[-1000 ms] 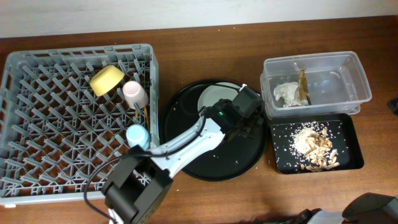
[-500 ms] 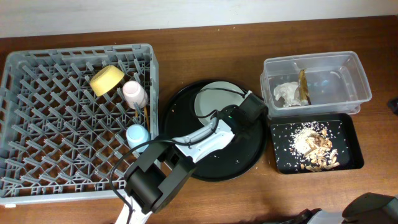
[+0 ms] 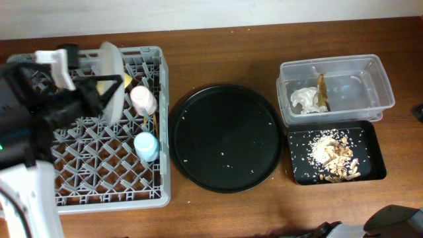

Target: Sort waste into correct bins and load items into the dishwasher rack

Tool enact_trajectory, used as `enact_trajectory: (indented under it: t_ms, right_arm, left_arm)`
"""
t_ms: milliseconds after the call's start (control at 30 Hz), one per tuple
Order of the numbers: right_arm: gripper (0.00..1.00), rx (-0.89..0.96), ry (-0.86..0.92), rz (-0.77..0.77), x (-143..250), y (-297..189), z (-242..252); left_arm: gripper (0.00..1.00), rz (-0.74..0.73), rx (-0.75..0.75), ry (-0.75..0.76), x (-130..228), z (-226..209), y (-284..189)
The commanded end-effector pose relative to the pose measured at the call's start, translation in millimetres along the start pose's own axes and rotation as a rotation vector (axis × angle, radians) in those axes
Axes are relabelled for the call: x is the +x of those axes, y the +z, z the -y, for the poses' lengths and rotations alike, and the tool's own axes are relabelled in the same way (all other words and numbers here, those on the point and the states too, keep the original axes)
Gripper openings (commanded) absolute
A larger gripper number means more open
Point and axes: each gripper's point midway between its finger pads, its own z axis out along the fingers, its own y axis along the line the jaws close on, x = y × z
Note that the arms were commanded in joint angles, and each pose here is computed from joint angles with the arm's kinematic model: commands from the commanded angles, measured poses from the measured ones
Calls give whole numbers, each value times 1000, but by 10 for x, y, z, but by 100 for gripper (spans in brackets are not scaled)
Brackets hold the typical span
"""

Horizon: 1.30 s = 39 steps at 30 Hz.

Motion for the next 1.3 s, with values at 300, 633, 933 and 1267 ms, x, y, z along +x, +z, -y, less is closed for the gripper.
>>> enact_trajectory:
  t_ms: [300,633,933,1267]
  right_arm:
    - [99,9,3,10,-9,-31,7]
    - [99,9,3,10,-9,-31,7]
    - [99,9,3,10,-9,-31,7]
    - [99,9,3,10,-9,-31,7]
  left_arm:
    - [0,-182,32,-463,490,-1677,363]
    - [0,-37,438,-496,80,-1161,86]
    - [0,-191,47,-483,526,-1643,317]
    - [8,-257,0,-342,627,-1603,543]
